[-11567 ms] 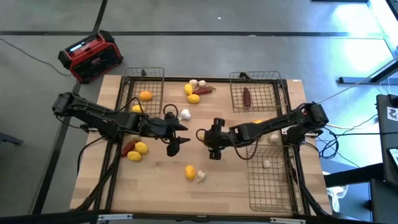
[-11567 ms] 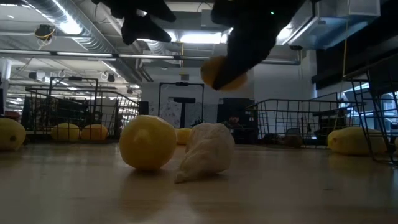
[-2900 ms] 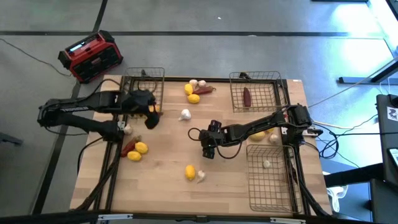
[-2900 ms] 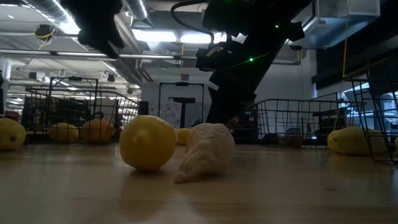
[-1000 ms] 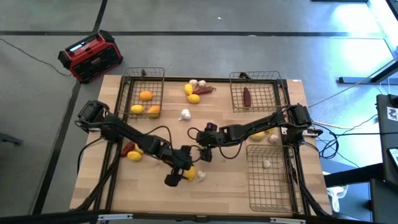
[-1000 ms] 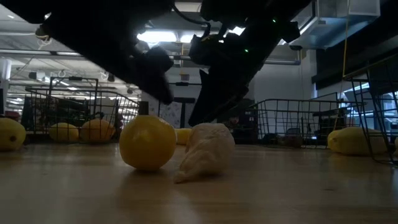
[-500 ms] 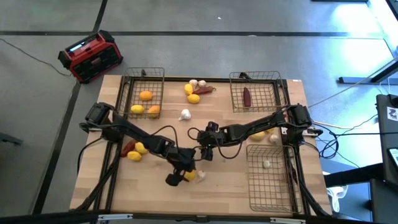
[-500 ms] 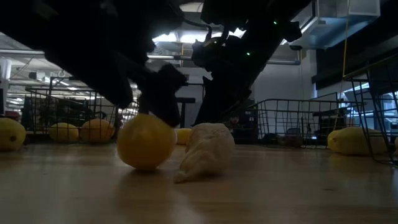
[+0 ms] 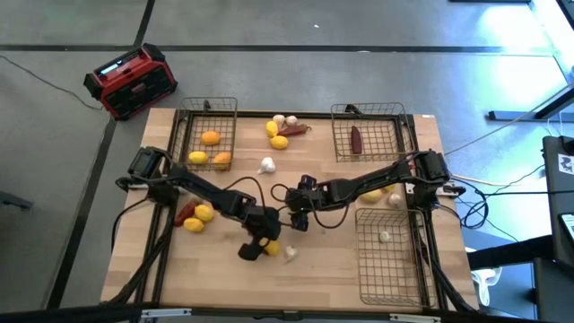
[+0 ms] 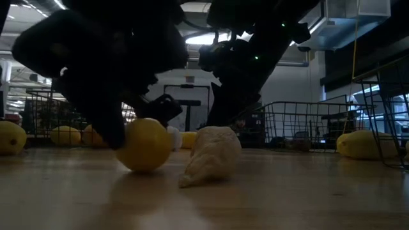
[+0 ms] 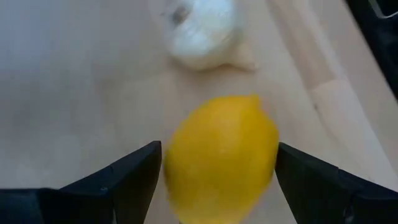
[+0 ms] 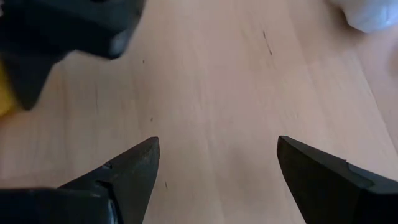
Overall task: Sort produce into baskets
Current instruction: Put the yellow lemon into the top left wire basket
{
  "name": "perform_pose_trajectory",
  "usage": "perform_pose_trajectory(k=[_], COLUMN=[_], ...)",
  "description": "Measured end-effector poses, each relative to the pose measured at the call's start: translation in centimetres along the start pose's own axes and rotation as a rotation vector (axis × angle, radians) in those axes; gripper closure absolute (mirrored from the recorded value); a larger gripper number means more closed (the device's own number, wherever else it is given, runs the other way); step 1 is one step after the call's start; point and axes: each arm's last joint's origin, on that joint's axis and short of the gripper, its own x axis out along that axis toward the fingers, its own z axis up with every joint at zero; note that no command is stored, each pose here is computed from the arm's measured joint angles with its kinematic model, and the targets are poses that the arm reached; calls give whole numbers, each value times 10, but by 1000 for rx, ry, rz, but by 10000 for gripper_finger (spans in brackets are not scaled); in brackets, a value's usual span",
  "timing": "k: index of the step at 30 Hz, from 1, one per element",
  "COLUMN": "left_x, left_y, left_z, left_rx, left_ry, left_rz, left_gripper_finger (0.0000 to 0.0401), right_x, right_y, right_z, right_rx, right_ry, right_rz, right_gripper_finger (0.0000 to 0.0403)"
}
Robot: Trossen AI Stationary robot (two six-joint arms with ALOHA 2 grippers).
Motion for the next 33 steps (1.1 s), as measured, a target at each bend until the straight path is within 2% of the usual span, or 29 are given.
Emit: perform_pose_trajectory(k=[8, 18, 27, 33], left_x=[-1, -1, -5, -32], left_y=[2, 2, 1, -2], left_z=[-1, -1, -1, 4], left_rx=[-43, -48, -115, -105], left_ry=[12, 8, 12, -8], left_rz=[4, 9, 32, 142], left_gripper_finger=[101, 169, 164, 163], right_x=[0, 0, 0, 0], right_y=[0, 0, 0, 0], right_z=[0, 1, 1, 1], right_rx=[0, 1, 1, 2], right_ry=[0, -6, -7, -12], right_rz=[0, 2, 2, 4], right_gripper_finger=[84, 84, 84, 84])
